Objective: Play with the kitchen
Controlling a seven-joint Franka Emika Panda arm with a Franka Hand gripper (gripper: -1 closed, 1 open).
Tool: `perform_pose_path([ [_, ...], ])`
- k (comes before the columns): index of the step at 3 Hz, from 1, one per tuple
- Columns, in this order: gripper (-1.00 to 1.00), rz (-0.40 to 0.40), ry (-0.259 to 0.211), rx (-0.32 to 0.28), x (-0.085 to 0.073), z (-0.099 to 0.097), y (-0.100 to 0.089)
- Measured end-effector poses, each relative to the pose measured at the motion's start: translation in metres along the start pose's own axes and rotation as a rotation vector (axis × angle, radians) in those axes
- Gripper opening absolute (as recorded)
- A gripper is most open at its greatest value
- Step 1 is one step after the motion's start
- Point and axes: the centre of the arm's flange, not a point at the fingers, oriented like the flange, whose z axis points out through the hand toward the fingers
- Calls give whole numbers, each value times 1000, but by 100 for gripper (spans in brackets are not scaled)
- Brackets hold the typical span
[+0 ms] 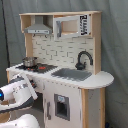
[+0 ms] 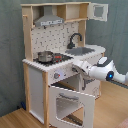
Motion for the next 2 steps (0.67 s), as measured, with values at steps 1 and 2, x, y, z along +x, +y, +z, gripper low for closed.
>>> perform_pose_path([
  [1,-100,101,0,1,0,0,0],
  [2,-100,205,1,1,0,-1,0],
])
